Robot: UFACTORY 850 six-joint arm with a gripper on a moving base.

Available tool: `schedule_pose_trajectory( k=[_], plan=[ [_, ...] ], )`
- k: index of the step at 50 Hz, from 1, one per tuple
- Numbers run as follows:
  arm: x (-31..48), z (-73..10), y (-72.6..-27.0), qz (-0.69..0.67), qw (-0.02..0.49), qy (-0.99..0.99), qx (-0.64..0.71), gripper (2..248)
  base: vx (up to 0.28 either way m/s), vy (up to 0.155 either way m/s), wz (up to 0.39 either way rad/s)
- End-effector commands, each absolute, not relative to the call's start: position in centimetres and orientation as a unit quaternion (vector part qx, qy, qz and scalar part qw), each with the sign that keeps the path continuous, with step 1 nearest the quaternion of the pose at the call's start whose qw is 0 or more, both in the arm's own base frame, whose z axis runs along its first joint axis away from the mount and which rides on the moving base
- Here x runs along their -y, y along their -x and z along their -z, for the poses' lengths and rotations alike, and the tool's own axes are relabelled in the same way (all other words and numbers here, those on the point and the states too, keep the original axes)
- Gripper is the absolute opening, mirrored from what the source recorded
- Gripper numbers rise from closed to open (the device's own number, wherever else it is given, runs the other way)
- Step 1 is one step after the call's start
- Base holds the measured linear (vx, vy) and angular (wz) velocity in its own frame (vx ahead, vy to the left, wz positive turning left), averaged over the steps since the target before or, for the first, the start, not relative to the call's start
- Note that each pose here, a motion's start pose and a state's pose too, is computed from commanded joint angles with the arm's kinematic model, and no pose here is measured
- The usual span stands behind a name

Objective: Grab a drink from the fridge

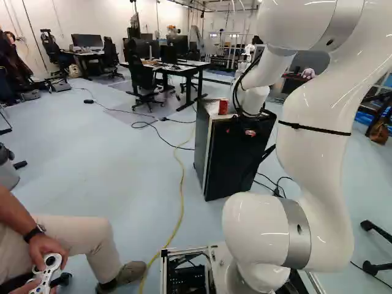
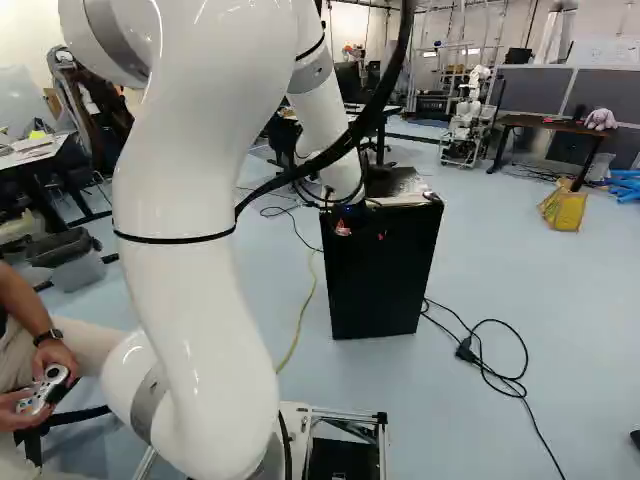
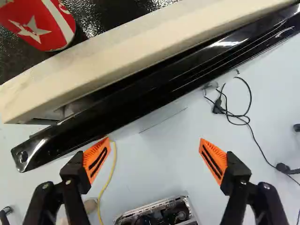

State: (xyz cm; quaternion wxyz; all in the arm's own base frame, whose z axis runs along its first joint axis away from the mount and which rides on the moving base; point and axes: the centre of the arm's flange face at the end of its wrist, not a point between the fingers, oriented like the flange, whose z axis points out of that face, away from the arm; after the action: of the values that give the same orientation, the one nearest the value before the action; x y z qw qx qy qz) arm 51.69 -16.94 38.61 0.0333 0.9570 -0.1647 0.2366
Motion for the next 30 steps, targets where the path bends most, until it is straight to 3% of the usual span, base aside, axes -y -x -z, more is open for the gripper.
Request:
schedule_pose_trajectory(
  k=[30],
  plan=[
    [15.9, -38.6, -52.8, -0.239, 0.031, -0.958, 0.153, 247, 0.000, 0.000, 0.000]
  ],
)
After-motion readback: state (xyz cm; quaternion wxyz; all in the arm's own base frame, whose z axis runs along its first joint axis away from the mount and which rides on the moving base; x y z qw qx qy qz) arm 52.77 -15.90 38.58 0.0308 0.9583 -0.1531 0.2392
